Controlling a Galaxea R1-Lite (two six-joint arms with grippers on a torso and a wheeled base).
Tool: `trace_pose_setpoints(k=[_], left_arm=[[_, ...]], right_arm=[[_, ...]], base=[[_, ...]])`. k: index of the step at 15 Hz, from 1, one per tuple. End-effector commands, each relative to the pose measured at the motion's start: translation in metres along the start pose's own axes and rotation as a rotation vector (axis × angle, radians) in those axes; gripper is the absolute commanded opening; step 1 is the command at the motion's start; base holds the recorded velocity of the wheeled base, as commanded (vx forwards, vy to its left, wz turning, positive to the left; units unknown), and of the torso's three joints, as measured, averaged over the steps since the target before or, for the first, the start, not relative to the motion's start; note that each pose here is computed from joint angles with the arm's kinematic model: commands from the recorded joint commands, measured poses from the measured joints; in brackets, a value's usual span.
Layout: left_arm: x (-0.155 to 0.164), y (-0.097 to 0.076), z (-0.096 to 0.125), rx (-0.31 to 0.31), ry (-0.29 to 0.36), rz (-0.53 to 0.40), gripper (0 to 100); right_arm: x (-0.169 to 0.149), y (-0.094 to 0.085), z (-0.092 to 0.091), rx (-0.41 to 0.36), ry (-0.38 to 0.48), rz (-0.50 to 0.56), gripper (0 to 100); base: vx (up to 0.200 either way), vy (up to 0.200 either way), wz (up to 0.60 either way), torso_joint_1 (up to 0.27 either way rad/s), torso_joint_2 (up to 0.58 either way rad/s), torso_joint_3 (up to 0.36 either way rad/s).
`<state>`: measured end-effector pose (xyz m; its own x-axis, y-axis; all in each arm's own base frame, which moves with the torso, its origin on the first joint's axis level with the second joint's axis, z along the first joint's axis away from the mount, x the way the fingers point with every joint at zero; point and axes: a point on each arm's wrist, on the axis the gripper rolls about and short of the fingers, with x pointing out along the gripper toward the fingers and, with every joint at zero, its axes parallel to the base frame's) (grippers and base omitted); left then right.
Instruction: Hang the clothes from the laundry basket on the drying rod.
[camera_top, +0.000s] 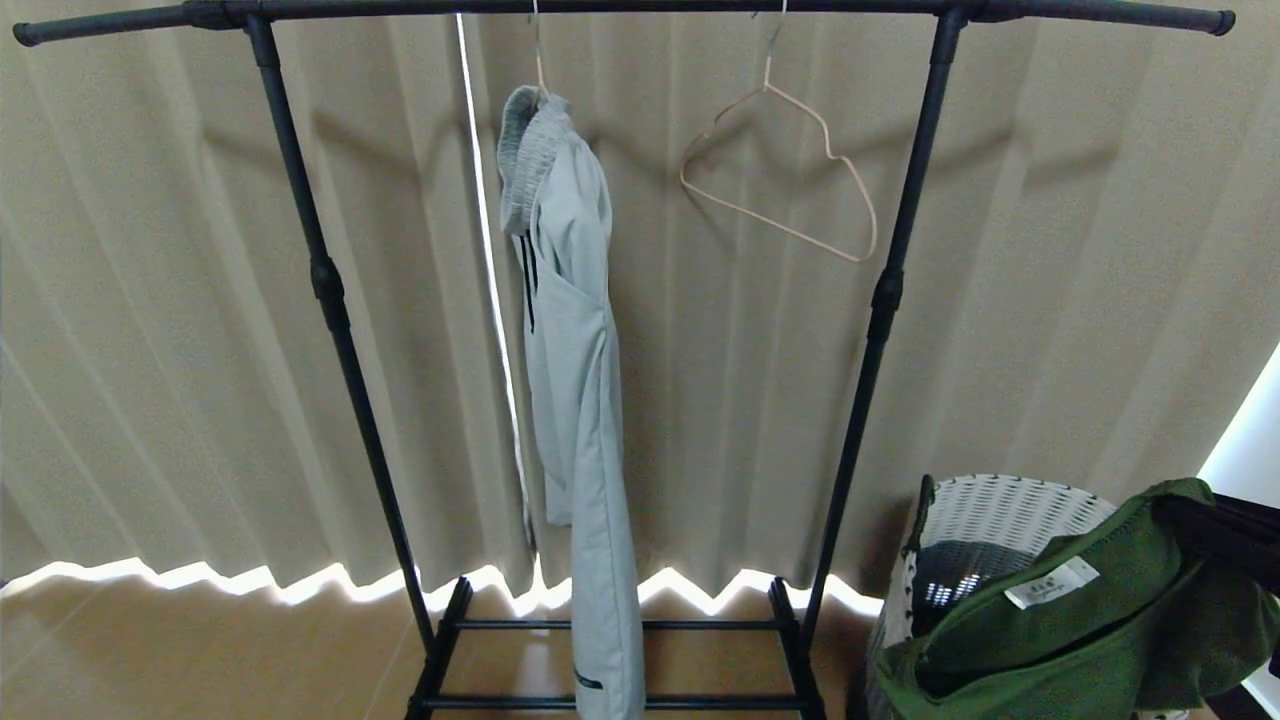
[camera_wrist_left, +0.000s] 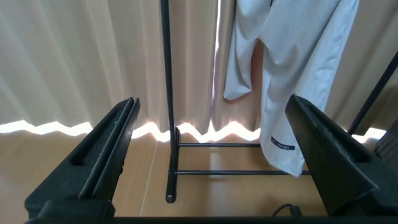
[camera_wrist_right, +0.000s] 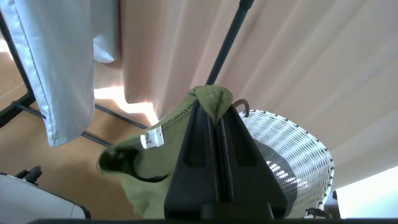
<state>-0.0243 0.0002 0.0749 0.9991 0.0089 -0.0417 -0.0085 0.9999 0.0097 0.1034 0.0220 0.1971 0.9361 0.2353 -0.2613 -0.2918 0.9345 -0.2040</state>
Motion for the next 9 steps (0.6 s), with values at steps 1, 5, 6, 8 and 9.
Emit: trace_pose_setpoints(k=[1,5,6,8,9], left_arm=[[0.0,0.0,0.0,0.0,0.0,0.0,100],[0.0,0.0,0.0,0.044,0.003,-0.004,100],[0.0,0.0,0.0,0.047,0.002,-0.02,100],[0.0,-0.002,0.0,0.04,-0.006,-0.098,100],[0.0,-0.002,0.0,0.038,-0.006,-0.099,100]], right_arm=[[0.002,0.0,0.0,-0.001,0.007,0.005,0],[0.007,0.005,-0.001,-0.005,0.011,0.1,0],[0.01,0.005,-0.001,-0.005,0.018,0.112,0],[0.016,0.008,-0.001,-0.012,0.032,0.152,0],[0.017,0.012,0.001,-0.02,0.022,0.175,0]], base=[[0.0,0.0,0.0,0.0,0.0,0.0],[0.0,0.0,0.0,0.0,0.0,0.0],[0.0,0.0,0.0,0.0,0.0,0.0],[0.0,0.0,0.0,0.0,0.0,0.0],[0.0,0.0,0.0,0.0,0.0,0.0]])
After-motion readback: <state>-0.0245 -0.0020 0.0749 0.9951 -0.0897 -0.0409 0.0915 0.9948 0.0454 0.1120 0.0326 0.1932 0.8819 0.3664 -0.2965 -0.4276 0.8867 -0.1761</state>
